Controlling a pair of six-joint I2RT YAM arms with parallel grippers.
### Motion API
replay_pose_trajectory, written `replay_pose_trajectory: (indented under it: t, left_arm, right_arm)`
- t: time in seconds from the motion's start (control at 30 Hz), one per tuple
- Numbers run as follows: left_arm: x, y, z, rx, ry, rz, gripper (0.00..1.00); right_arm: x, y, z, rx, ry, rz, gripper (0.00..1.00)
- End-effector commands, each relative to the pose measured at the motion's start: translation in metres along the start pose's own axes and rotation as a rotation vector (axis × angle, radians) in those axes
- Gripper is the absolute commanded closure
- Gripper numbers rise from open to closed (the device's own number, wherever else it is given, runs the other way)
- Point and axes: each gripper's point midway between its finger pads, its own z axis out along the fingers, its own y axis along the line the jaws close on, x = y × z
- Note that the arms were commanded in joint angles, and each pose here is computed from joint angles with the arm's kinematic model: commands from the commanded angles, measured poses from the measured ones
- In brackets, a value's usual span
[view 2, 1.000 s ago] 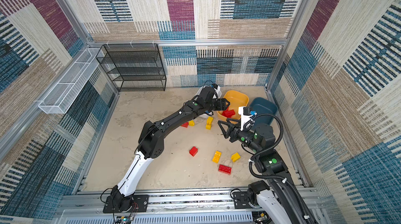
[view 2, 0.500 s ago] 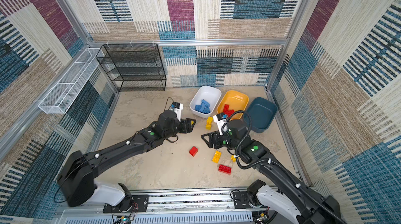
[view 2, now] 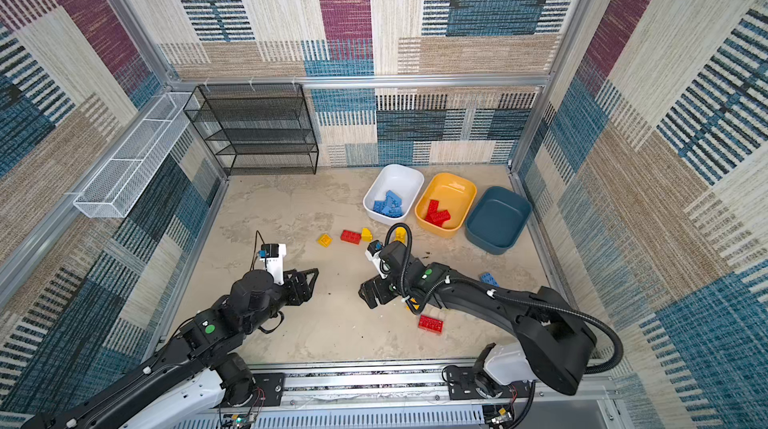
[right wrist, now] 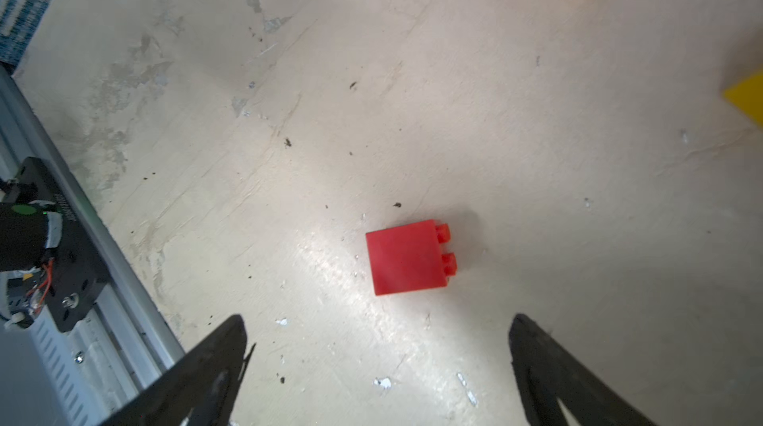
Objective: Sort the legos into containers by color
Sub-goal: 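Withdraw the left arm while the right gripper grasps a small red brick, then drop the small red brick in the yellow tub while the left gripper reaches forward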
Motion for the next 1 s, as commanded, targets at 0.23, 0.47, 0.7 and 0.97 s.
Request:
replay_pose_trajectory:
  t: [0.23, 0.47, 0.7, 0.97]
  left_arm:
    - [0.018, 0.026, -0.004, -0.11, 0.059, 0.032, 0.28]
    - [0.025, 0.029, -0.001, -0.115, 0.072, 0.037, 0.28]
    - [0.028, 0.026, 0.002, -0.093, 0.078, 0.015, 0.28]
    - [0.024, 0.021, 0.004, -0.084, 0.081, 0.018, 0.28]
  right_arm:
    - [0.0, -0.013, 0.042, 0.095, 0.033, -0.038, 0.14]
    - [0.004, -0.017, 0.053, 0.118, 0.045, -0.05, 0.34]
    - [-0.003, -0.017, 0.047, 0.123, 0.005, -0.026, 0.48]
    - [-0.015, -0.017, 0.03, 0.143, -0.039, 0.013, 0.57]
